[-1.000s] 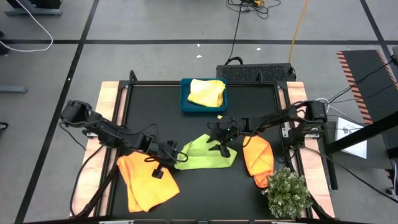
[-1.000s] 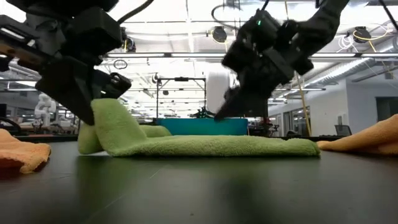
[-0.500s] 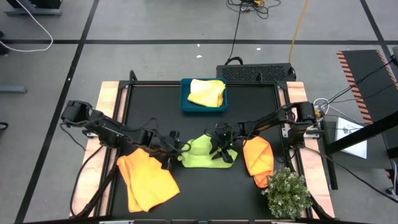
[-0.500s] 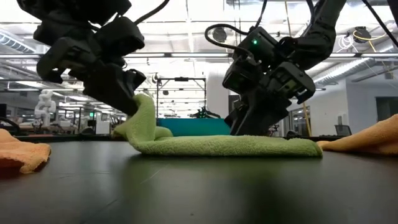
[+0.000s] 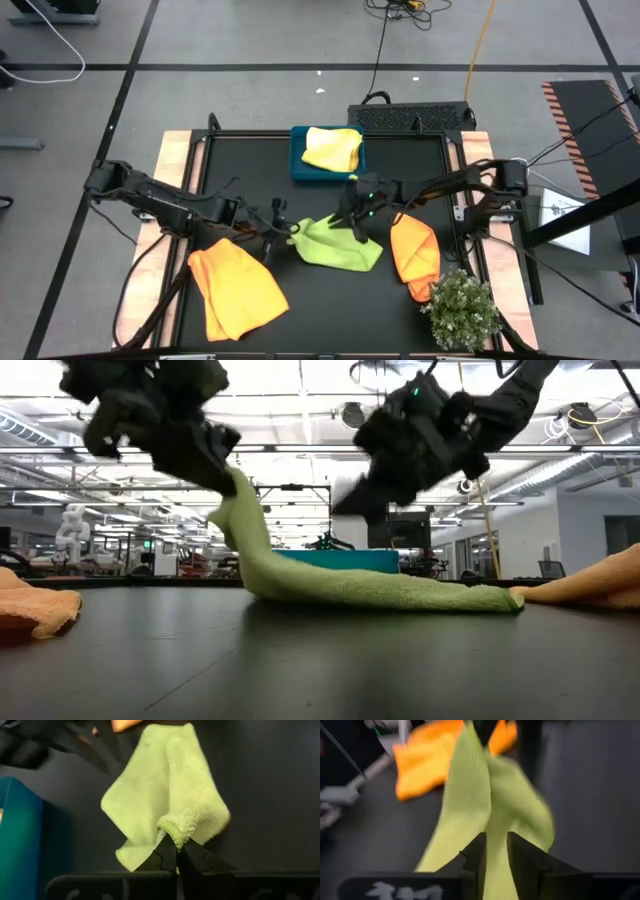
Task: Fold microfiber towels
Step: Fold the green microfiber towel
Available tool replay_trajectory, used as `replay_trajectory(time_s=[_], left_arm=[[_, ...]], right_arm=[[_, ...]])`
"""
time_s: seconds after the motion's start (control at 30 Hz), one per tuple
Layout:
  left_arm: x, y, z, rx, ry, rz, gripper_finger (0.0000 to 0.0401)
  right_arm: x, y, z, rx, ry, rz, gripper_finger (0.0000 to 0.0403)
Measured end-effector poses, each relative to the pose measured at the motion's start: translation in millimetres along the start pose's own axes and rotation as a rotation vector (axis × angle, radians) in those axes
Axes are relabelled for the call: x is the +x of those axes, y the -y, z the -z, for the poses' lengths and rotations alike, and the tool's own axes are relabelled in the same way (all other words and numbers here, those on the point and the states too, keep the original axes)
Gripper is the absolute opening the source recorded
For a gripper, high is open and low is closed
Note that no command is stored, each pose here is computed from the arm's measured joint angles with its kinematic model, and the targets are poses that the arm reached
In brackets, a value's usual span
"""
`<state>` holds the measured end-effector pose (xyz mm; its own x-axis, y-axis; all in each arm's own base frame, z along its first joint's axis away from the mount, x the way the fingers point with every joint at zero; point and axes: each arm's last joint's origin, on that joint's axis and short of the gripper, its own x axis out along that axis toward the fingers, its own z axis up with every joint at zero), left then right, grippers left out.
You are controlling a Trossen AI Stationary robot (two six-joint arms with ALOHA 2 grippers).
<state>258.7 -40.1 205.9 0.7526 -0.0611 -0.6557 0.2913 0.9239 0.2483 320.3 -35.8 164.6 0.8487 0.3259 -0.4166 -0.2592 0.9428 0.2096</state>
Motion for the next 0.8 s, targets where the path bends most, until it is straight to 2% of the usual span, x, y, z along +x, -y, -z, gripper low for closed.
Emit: replay_trajectory(time_s=[0.23, 0.37, 0.6, 0.8], left_arm=[[-19.3, -19.9, -39.9, 0.135, -0.010, 0.016, 0.0002], [-20.9, -27.6, -47.4, 0.143, -0.033, 0.011, 0.0002], [-22.5, -30.9, -54.3, 0.180, -0.021, 0.006, 0.0001], [-25.3, -32.9, -60.9, 0.180, 0.013, -0.002, 0.0001]], right_arm=[[-9.2, -1.2, -36.6, -0.050, 0.131, -0.050, 0.0163], [-6.4, -4.3, -46.9, -0.067, 0.153, -0.062, 0.0201], [-3.3, -4.5, -60.3, -0.086, 0.174, -0.125, 0.0210], [12.2, 2.2, -58.3, -0.053, 0.112, -0.164, 0.0208]])
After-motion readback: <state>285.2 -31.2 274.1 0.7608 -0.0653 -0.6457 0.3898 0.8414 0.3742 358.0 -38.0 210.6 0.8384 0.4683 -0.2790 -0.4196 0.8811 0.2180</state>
